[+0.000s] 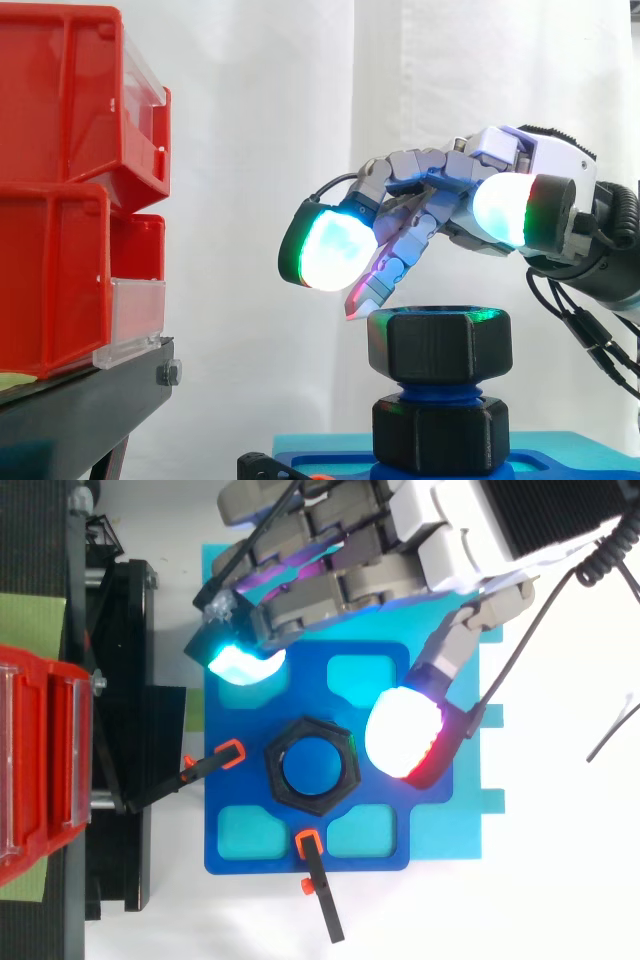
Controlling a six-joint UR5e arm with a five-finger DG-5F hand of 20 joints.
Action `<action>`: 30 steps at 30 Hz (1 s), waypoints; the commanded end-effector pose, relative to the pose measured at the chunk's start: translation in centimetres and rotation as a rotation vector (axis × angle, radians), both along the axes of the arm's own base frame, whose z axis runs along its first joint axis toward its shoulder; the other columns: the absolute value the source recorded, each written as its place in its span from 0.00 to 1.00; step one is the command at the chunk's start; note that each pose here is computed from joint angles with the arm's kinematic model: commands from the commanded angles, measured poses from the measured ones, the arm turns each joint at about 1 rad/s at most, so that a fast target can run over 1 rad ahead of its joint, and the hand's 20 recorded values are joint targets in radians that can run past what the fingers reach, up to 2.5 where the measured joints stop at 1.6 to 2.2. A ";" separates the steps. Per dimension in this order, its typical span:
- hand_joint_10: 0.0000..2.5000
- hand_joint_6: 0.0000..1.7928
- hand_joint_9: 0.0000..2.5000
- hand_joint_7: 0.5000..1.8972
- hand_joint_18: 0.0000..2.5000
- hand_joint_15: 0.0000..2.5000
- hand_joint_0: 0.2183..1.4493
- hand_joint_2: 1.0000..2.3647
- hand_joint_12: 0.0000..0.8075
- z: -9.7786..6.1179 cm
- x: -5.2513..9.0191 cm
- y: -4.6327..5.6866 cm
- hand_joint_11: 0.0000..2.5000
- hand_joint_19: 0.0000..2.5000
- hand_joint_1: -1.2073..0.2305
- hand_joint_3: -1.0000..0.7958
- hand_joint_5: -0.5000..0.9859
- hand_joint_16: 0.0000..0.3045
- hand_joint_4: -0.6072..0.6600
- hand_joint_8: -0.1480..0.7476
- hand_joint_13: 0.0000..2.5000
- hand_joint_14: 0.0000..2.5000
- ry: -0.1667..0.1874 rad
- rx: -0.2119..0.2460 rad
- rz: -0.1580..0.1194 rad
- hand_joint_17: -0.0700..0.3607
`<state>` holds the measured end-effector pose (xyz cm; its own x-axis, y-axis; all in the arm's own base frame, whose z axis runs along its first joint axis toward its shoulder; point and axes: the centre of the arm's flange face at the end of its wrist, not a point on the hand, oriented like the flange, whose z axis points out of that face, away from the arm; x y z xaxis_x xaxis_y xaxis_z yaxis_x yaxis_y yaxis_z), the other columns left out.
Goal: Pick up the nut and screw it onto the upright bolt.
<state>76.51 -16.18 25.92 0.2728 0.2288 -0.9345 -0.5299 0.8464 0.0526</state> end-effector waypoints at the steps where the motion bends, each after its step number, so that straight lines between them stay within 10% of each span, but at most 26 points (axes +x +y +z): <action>1: 0.00 0.28 0.44 0.19 0.21 0.00 0.21 0.00 0.19 -0.2 0.2 0.7 0.00 0.02 0.70 0.28 0.31 0.07 0.61 0.37 0.30 0.00 0.015 0.009 -0.009 0.28; 19: 0.00 0.28 0.45 0.19 0.23 0.00 0.21 0.00 0.19 -1.0 0.8 5.5 0.00 0.03 0.70 0.28 0.31 0.07 0.62 0.39 0.31 0.00 0.092 0.033 0.010 0.28; 30: 0.00 0.28 0.46 0.28 0.23 0.00 0.22 0.00 0.20 -2.9 0.0 5.9 0.00 0.04 0.69 0.28 0.31 0.07 0.64 0.40 0.32 0.00 0.148 0.009 -0.006 0.27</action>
<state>76.72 -10.33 23.62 0.1370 0.2418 -0.9606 -0.5139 0.8464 0.1398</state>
